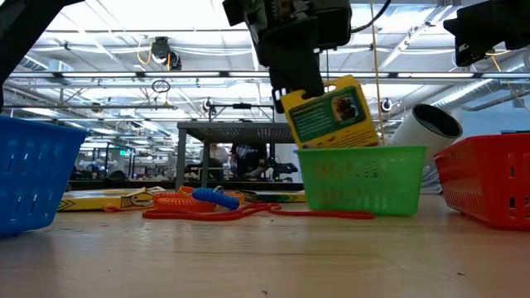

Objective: Pick & Place Office Desk Supplies
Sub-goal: Put the crayon box into the green bin

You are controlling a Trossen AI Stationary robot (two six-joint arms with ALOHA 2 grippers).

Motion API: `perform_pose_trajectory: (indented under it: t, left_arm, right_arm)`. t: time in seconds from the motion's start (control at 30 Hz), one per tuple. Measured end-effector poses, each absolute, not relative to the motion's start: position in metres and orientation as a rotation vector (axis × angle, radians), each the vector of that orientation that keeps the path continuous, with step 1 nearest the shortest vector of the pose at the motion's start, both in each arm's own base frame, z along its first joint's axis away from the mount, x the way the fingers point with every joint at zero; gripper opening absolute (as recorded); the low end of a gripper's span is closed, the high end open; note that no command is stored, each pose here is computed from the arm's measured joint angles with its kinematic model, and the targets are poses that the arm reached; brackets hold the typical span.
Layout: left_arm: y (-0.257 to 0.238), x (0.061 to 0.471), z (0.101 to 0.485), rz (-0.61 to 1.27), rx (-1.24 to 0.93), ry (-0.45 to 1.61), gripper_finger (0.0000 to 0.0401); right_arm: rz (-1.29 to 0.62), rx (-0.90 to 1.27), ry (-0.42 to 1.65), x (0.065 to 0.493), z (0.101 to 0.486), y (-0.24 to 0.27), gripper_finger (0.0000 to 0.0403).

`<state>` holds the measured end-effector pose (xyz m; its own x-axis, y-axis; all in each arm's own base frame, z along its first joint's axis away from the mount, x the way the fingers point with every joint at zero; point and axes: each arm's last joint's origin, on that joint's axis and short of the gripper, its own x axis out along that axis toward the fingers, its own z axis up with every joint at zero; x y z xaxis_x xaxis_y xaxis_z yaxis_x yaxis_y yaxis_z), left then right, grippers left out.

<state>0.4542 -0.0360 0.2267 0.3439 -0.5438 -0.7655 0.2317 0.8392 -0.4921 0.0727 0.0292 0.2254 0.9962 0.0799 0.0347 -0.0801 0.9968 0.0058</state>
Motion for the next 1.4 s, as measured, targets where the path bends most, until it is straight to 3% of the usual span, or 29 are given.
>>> perform_pose_trajectory:
  t: [0.87,1.4]
  left_arm:
    - [-0.011,0.457,0.227,-0.394,-0.317,1.093,0.0003]
    - [0.001,0.46,0.227,-0.25,-0.249,1.071,0.0029]
  right_arm:
    - [0.08,0.007,-0.035,0.073,0.225,0.029,0.0093]
    - [0.08,0.007,-0.035,0.073,0.225,0.029,0.0096]
